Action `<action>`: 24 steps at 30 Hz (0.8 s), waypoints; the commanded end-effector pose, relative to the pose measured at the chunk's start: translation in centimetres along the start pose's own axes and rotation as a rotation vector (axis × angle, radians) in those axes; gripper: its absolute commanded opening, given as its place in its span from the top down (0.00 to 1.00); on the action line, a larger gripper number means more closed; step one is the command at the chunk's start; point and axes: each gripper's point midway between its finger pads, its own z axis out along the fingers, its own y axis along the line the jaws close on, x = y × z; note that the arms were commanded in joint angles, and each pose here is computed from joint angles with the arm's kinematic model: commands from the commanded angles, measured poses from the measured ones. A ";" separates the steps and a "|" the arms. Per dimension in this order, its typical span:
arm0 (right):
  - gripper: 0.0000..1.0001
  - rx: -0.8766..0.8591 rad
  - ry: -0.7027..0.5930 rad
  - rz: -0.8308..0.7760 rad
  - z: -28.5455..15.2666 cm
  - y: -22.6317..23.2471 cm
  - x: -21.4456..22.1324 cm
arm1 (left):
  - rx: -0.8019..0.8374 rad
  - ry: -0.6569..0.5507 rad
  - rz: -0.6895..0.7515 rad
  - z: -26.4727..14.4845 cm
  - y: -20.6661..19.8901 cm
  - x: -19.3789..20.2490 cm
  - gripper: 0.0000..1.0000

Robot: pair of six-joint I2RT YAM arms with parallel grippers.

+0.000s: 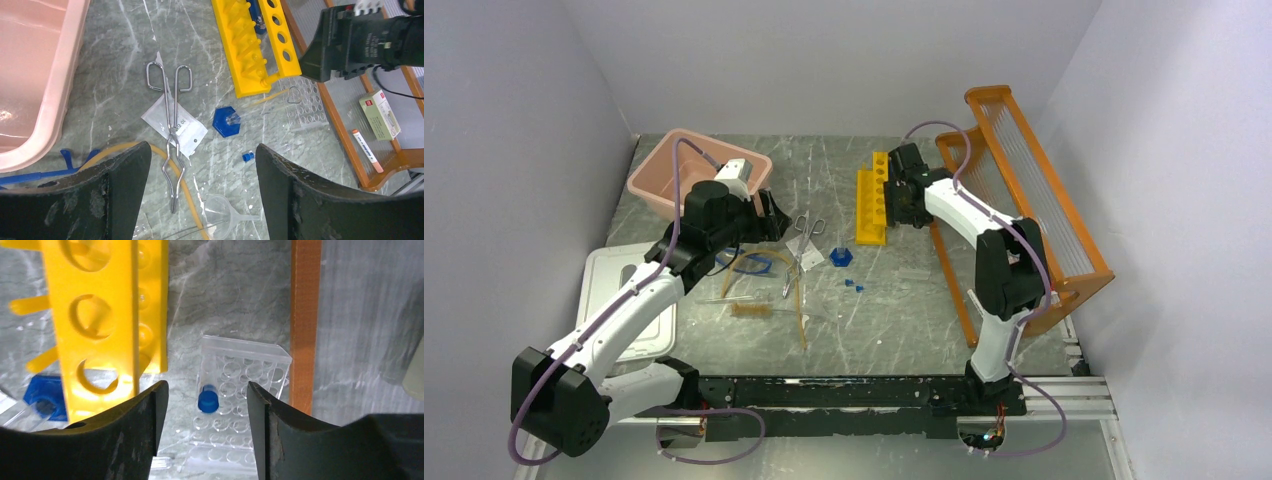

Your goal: Organize the chemistry lab equipment

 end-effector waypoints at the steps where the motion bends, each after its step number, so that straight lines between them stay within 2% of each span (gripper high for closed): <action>1: 0.37 -0.049 -0.118 0.042 -4.8 0.4 -3.0 | -0.004 -0.044 0.022 -0.3 -0.4 -2.2 0.19; 5: 0.38 -0.102 -0.149 0.010 -7.3 0.8 -2.0 | 0.004 -0.045 0.027 -0.7 -0.7 -2.6 0.18; 12: 0.48 -0.227 -0.180 -0.219 -10.4 5.7 4.0 | -0.002 -0.045 0.003 -1.5 -0.8 -2.6 0.15; 19: 0.52 -0.312 -0.096 -0.342 -8.5 9.0 10.2 | 0.007 -0.027 -0.012 -1.6 -1.0 -2.4 0.11; 24: 0.63 -0.345 -0.056 -0.380 -6.1 10.4 12.2 | 0.027 -0.034 -0.020 -1.8 -1.5 -2.6 0.12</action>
